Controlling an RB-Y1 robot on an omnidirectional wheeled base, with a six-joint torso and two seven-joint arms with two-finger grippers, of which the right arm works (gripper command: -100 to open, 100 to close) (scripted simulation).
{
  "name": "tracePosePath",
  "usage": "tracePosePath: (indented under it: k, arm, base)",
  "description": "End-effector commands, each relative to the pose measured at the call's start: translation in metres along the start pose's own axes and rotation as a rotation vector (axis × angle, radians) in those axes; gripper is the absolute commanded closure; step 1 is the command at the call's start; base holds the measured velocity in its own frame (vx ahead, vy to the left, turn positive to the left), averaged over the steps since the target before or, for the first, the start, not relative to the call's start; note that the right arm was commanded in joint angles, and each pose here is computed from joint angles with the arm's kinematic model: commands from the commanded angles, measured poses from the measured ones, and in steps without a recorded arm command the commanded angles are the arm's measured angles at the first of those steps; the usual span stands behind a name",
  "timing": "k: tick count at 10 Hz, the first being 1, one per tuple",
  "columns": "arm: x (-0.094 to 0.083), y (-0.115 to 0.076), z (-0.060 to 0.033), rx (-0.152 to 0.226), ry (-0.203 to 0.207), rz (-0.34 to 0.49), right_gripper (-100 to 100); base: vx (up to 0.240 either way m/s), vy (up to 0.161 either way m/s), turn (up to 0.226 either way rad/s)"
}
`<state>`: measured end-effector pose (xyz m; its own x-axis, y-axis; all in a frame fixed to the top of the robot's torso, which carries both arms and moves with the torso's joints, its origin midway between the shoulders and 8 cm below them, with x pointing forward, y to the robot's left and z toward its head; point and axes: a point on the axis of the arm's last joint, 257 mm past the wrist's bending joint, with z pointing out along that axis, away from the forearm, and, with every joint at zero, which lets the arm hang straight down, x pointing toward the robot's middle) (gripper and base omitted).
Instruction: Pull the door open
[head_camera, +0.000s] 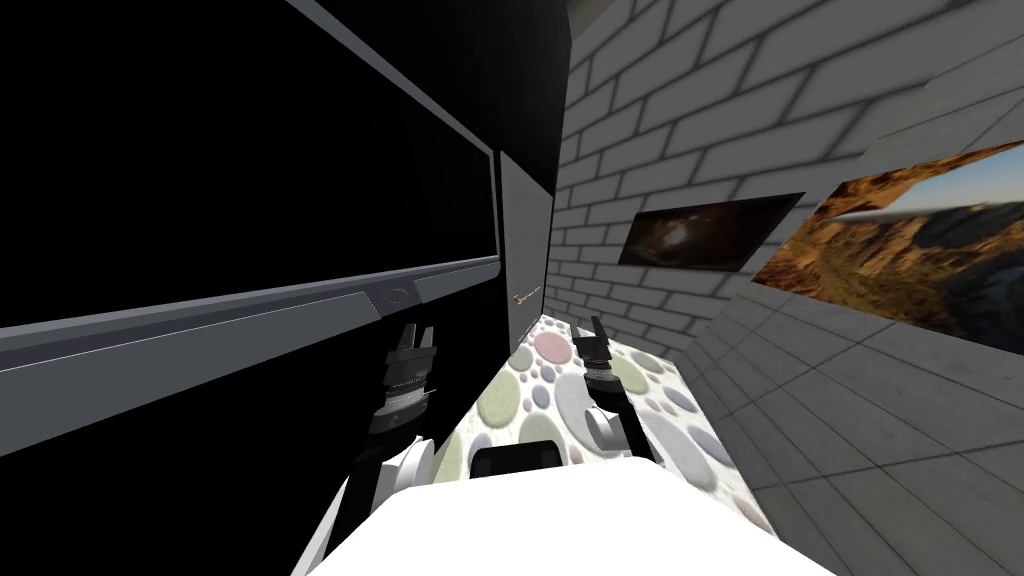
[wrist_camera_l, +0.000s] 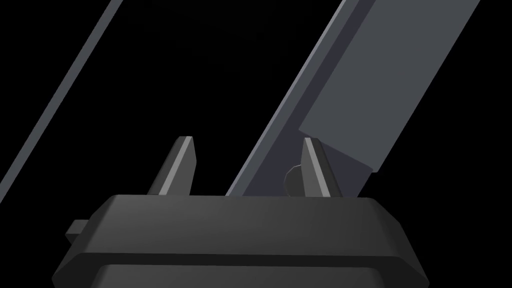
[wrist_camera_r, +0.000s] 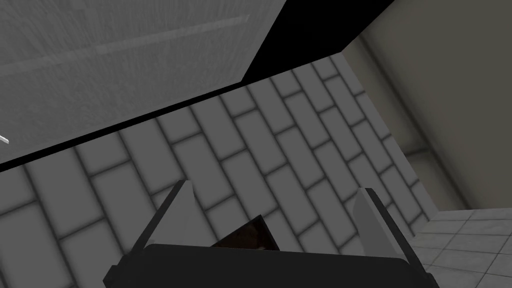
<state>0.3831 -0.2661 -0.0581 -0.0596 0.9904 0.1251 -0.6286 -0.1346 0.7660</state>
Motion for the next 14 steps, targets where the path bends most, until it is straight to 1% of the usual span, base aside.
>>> tracePosePath:
  k: [1,6,14]
  arm:
    - [-0.002,-0.013,-0.0025,0.020,0.005,0.002,-100]
    - [-0.007,-0.053,-0.0138,0.085,0.021,0.006,-100]
    - [-0.021,-0.114,-0.0365,0.195,0.044,0.005,-100]
  base:
    - [0.083,-0.065,0.125]
    - [0.084,-0.062,0.144]
    - [0.079,-0.077,0.161]
